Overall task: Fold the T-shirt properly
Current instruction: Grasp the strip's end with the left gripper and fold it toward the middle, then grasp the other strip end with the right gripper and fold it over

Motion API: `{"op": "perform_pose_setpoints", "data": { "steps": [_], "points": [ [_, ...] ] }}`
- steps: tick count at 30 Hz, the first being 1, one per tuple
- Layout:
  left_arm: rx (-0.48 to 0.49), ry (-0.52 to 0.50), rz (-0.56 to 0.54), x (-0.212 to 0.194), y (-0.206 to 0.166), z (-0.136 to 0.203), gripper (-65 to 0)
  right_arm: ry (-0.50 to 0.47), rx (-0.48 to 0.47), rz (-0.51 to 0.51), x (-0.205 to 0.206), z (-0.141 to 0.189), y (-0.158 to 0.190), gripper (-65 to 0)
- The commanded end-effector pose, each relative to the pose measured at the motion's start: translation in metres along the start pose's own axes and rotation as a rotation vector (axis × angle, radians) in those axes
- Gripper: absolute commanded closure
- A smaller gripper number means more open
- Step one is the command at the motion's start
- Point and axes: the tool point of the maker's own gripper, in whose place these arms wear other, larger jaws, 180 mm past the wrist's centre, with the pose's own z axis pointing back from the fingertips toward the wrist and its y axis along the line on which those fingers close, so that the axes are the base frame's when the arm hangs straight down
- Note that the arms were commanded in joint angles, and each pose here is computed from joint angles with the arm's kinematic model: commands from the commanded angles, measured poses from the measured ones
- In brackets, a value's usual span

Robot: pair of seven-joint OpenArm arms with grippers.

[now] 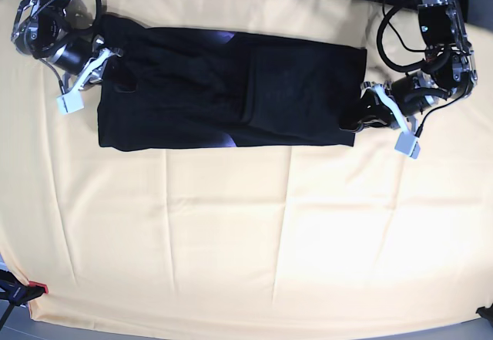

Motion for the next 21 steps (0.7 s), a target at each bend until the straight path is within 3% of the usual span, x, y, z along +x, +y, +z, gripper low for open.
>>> {"op": "perform_pose_setpoints", "data": {
  "steps": [1,7,10,12,14,21],
  "points": [
    [-0.005,-0.042,-0.030,0.016,-0.001,0.006,0.0,-0.015,-0.042,0.068,0.017,0.009,-0.007,0.0],
    [0.025,-0.014,-0.061,0.018,0.008,0.017,0.0,0.008,-0.282,0.215,0.055,0.045,-0.042,0.0],
    [0.028,-0.011,-0.065,0.019,0.009,0.018,0.0,-0.032,-0.390,0.275,0.081,0.069,-0.044,0.0],
    [0.026,-0.016,-0.063,0.019,0.009,0.018,0.0,-0.082,-0.410,0.297,0.095,0.078,-0.032,0.0],
    [0.025,-0.017,-0.061,0.019,0.008,0.017,0.0,-0.127,-0.366,0.317,0.101,0.079,-0.008,0.0],
    [0.024,-0.004,-0.045,0.010,0.008,0.018,0.0,-0.282,-0.021,0.284,0.086,0.054,0.090,0.0]
  ]
}}
